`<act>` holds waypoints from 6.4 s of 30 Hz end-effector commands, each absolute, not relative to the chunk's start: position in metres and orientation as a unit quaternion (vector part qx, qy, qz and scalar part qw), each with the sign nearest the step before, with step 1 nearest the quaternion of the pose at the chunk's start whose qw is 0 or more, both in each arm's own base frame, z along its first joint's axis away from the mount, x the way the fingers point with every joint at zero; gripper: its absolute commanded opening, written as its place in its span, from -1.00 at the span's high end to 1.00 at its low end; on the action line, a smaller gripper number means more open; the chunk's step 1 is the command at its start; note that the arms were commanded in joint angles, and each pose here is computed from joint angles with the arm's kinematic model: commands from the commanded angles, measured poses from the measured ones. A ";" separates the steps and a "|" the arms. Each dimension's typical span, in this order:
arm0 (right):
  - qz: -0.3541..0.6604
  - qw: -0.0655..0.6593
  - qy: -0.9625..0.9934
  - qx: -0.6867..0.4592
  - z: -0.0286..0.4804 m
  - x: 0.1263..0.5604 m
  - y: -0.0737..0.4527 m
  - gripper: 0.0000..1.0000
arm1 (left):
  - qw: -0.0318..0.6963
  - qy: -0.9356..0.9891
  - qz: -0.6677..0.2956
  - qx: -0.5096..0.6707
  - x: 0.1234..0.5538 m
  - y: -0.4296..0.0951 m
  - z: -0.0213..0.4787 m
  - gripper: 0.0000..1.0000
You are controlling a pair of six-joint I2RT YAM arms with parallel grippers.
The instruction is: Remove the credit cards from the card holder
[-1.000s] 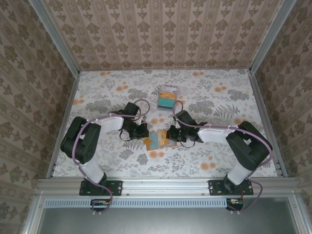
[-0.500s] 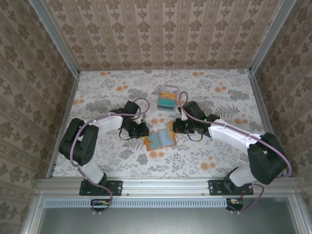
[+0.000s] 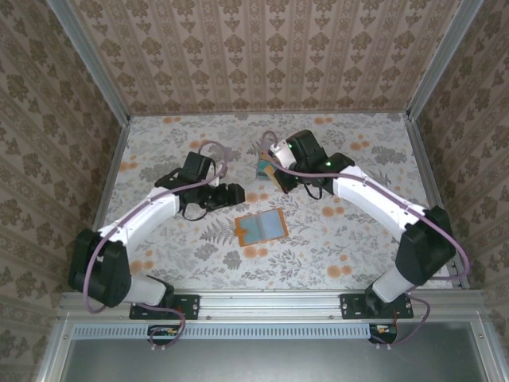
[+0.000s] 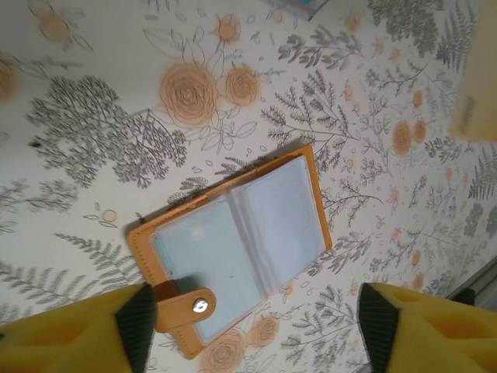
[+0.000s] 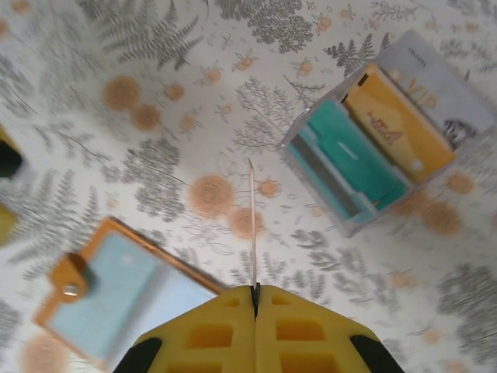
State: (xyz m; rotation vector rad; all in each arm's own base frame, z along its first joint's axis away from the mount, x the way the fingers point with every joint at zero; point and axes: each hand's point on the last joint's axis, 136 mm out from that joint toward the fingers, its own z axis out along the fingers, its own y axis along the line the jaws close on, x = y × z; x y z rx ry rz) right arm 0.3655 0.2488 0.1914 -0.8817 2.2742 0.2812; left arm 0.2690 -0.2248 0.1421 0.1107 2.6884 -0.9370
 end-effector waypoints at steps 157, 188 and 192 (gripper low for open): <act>0.197 0.099 0.975 -0.032 -0.008 0.241 0.250 0.80 | 0.083 0.946 -0.314 -0.012 0.237 -0.269 0.047 -0.39; 0.193 0.164 0.967 -0.027 0.043 0.264 0.240 0.59 | 0.119 0.939 -0.321 0.016 0.244 -0.270 0.077 -0.63; 0.206 0.183 0.961 -0.032 0.063 0.271 0.247 0.56 | 0.118 0.947 -0.300 0.004 0.240 -0.251 0.068 -0.47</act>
